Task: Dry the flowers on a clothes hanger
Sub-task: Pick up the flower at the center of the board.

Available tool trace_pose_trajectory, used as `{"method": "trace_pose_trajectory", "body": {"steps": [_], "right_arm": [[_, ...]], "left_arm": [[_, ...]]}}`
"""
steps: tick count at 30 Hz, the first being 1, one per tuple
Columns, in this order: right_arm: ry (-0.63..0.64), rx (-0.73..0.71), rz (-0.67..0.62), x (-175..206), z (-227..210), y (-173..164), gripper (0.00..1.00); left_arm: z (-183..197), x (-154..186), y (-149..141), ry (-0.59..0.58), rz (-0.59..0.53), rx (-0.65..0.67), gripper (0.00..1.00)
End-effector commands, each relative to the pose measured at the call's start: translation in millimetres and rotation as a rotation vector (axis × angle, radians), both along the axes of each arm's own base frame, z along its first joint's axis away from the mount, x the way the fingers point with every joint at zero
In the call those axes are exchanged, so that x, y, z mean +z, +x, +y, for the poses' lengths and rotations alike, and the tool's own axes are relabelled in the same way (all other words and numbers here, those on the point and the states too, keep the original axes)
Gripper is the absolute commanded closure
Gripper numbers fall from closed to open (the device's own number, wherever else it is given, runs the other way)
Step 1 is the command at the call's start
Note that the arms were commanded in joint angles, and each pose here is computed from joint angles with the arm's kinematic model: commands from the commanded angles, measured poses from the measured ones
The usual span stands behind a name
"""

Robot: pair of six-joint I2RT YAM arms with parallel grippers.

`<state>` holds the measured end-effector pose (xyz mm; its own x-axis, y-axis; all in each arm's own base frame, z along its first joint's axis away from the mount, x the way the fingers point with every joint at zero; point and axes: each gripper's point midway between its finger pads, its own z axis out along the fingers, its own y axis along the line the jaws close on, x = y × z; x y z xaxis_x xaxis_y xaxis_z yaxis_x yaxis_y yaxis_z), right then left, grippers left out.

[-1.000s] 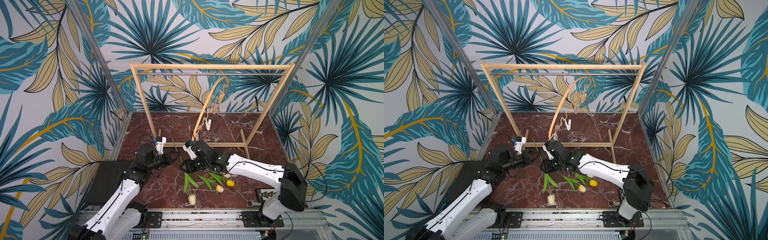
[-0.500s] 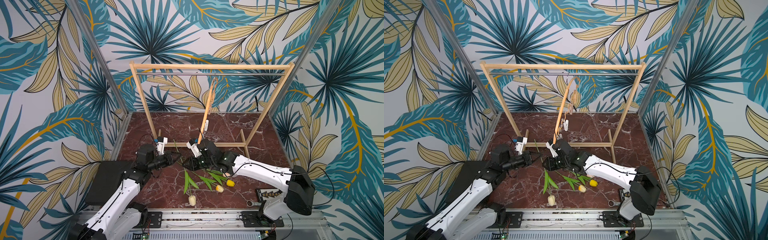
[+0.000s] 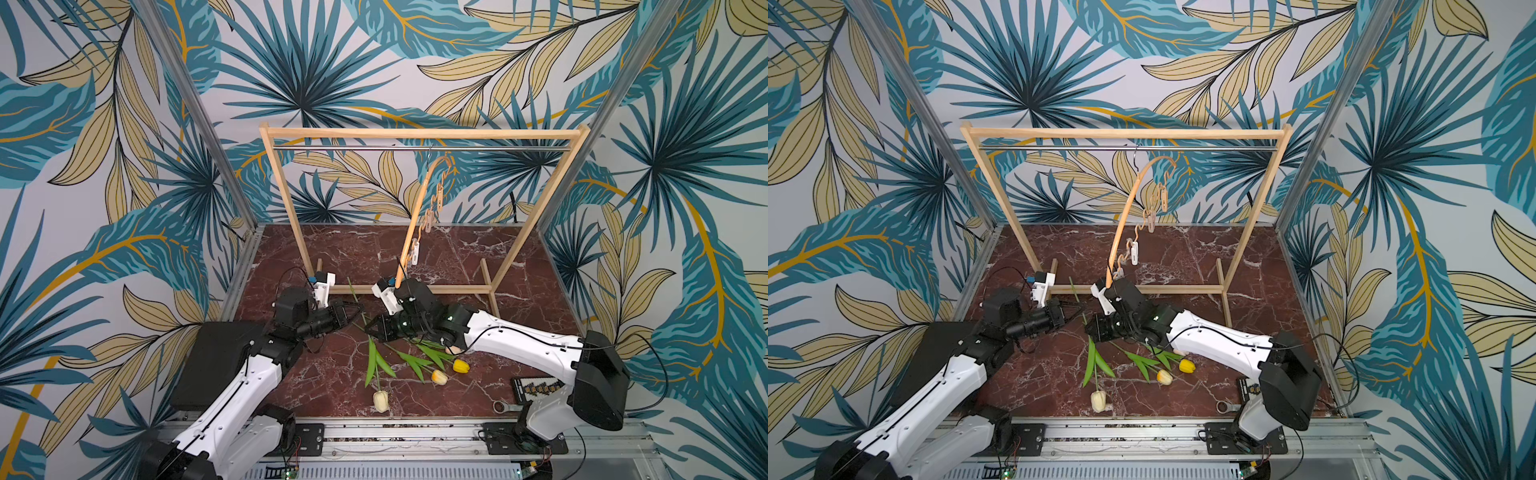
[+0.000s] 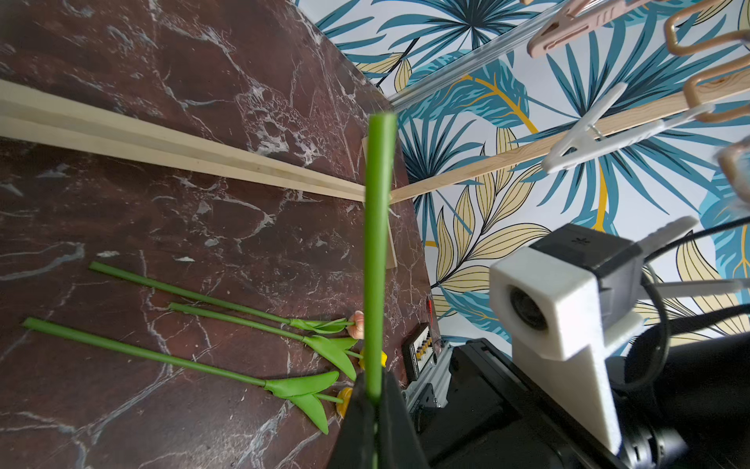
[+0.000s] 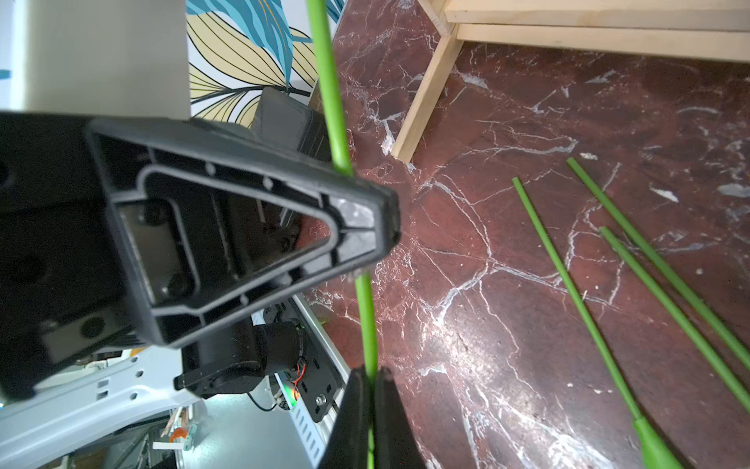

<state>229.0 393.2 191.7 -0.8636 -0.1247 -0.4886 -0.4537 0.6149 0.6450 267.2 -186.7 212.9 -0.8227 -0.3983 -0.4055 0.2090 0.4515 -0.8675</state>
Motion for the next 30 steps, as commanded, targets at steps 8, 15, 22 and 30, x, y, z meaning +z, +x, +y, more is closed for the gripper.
{"method": "trace_pose_trajectory", "body": {"steps": [8,15,22,30], "right_arm": [[-0.131,-0.026,0.037,-30.6,-30.8,-13.5,0.99],[-0.241,-0.125,0.039,-50.7,-87.3,-29.9,1.0],[-0.321,-0.406,-0.045,-38.8,-172.1,-19.1,1.0],[-0.347,-0.63,-0.113,0.9,-239.6,3.3,1.0]], "left_arm": [[22.6,-8.6,30.7,0.156,-0.027,0.144,0.52],[25.5,21.6,78.7,0.235,-0.087,0.203,0.52],[10.5,52.5,109.6,0.208,-0.164,0.17,0.52],[-19.6,86.9,140.9,0.195,-0.281,0.091,0.47]]}}
